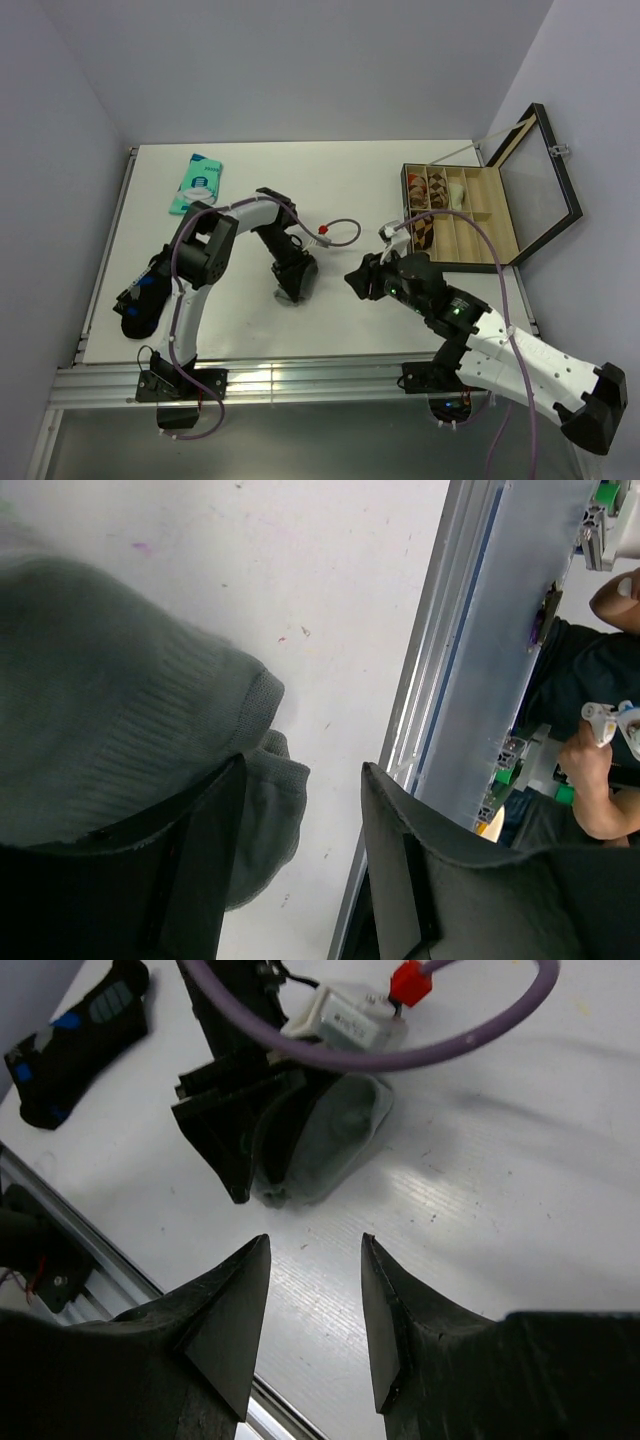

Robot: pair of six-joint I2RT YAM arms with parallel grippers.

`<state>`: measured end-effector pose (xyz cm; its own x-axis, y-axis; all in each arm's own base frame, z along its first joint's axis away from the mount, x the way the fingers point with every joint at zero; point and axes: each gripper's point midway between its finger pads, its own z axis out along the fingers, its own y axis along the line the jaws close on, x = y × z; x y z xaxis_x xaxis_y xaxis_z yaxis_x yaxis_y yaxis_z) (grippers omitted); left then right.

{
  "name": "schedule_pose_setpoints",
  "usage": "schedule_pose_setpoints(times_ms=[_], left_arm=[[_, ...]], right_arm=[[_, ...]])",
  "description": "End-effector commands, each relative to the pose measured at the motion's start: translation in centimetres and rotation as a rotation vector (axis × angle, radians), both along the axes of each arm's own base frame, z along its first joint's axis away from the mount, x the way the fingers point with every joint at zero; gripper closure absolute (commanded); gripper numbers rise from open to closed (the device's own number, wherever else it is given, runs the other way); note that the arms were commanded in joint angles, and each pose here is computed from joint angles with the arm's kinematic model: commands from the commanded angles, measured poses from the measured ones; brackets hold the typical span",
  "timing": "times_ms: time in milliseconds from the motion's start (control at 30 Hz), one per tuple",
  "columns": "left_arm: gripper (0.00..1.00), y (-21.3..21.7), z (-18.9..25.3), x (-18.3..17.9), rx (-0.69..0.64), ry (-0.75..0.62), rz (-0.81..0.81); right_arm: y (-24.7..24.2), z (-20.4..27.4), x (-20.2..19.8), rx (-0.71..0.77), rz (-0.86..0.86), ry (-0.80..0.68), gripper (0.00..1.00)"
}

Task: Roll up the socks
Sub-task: Move the sock to the center of the board, then roll the sock at the center of the board.

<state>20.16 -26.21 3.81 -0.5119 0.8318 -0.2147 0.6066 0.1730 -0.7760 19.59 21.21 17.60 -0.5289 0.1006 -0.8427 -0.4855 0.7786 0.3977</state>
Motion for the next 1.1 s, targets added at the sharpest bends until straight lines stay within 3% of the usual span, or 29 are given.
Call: schedule_pose_setpoints(times_ms=[0,433,633,867,1067], left_arm=[[0.45,-0.8,3.0,2.0,-0.109,-0.085,0.024],[0.45,-0.8,6.9,5.1,-0.207,-0.119,0.142],[0.45,1.8,9.1,13.7,-0.182,-0.292,0.462],[0.47,9.8,13.4,22.8,-0.13,-0.418,0.892],[0.48,13.9,15.3,24.4,-0.122,-0.442,1.0]], right_arm=[[0.4,3.1,1.1,0.009,-0.061,-0.119,0.52],[7.4,0.3,-1.0,-0.167,0.125,-0.173,0.52],[11.5,-2.9,-0.5,-0.336,0.185,-0.192,0.53],[16.9,-6.3,0.3,-0.453,0.282,-0.221,0.55],[20.1,-8.6,1.0,-0.505,0.312,-0.223,0.56]])
